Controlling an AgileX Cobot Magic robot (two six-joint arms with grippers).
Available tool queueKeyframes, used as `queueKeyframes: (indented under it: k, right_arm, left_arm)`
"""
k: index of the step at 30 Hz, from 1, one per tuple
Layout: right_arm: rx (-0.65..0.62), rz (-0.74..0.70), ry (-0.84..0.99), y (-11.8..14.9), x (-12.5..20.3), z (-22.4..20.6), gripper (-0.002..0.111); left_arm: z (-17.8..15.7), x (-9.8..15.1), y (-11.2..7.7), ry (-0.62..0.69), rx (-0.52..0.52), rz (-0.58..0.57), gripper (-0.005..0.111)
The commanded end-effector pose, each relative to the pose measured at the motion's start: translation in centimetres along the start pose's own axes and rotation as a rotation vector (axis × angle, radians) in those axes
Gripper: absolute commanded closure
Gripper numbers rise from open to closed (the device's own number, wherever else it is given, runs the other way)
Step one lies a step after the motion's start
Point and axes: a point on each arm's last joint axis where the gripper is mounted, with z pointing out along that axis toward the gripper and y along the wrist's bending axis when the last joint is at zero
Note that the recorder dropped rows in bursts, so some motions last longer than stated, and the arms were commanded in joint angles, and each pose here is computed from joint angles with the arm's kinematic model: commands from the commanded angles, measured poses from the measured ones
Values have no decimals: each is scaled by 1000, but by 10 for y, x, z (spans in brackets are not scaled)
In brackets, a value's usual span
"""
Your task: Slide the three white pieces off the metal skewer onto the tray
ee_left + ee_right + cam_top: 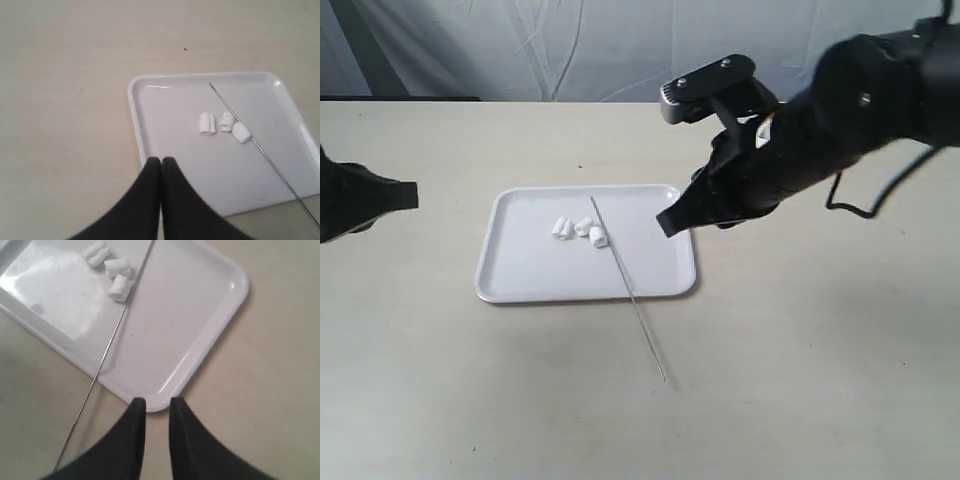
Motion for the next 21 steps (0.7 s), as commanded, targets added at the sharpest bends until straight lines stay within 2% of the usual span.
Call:
queueKeyframes:
  k: [1,8,14,17,21]
  right_arm:
    - [47,3,-207,0,28,-35,90]
    - [108,29,-557,2,73,-87,93]
    - [170,-46,-796,5,105,-125,101]
    - [206,-121,-823,6,117,-136,101]
    - [198,-75,-796,5,134,-145,101]
  left_arm:
    - [-36,19,-2,-104,-37,21,107]
    - [-88,42,-13,-320,5,39,107]
    - [-120,53,-21,-482,42,109,107]
    - [-127,58,-20,-531,20,138,107]
    - [-125,65,-19,-513,5,200,107]
